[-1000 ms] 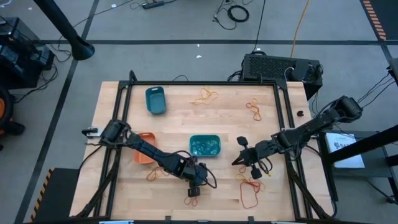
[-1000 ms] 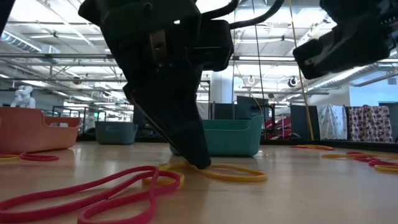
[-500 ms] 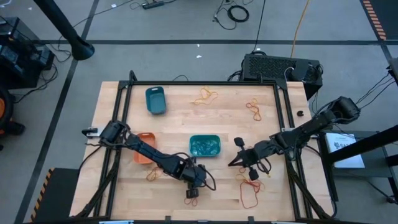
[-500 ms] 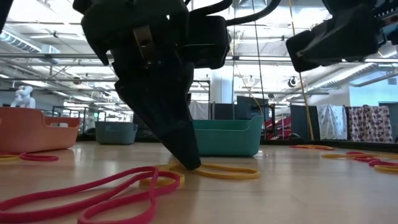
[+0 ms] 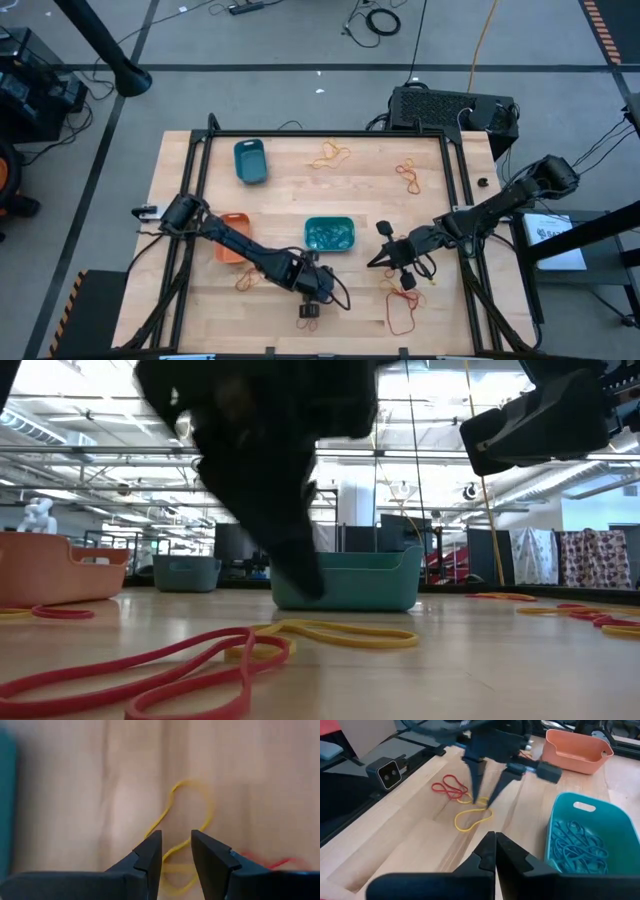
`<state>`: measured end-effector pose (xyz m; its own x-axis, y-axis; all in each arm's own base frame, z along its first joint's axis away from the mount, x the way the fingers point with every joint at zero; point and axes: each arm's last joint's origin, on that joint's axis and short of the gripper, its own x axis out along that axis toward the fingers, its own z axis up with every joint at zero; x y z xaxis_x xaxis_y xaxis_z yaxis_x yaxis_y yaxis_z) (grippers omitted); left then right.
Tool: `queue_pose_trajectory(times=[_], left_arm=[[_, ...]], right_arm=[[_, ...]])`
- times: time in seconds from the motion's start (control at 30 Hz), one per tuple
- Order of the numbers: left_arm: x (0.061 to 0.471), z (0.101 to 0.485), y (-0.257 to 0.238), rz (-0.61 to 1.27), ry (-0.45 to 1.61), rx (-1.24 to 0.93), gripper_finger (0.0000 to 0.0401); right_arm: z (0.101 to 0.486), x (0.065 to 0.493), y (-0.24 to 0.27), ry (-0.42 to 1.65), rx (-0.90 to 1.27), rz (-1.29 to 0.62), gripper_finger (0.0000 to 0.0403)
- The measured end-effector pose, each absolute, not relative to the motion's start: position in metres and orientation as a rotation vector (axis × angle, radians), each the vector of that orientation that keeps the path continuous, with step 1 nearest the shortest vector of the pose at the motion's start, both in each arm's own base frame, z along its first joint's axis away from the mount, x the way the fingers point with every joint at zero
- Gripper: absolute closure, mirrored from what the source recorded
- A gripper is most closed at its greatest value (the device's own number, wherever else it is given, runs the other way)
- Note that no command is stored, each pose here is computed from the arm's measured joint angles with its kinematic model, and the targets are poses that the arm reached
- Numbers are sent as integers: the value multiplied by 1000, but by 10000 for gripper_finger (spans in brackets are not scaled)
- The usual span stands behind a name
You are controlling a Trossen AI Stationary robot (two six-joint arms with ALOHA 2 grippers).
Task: Sort rubber bands into baskets
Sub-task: Put the yellow rubber band into the orange bin
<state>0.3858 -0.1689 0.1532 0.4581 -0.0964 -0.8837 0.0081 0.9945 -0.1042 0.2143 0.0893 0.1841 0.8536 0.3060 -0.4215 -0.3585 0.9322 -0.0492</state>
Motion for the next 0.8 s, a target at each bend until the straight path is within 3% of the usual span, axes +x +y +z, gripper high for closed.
queue_pose_trajectory(times=[0.63,0.8], left_arm=[[377,138,-164,43,1162,-172,292],[376,138,-164,42,1165,-174,338]], right_arm=[[184,214,89,425,-121,349,403],[184,214,89,421,-120,349,403]])
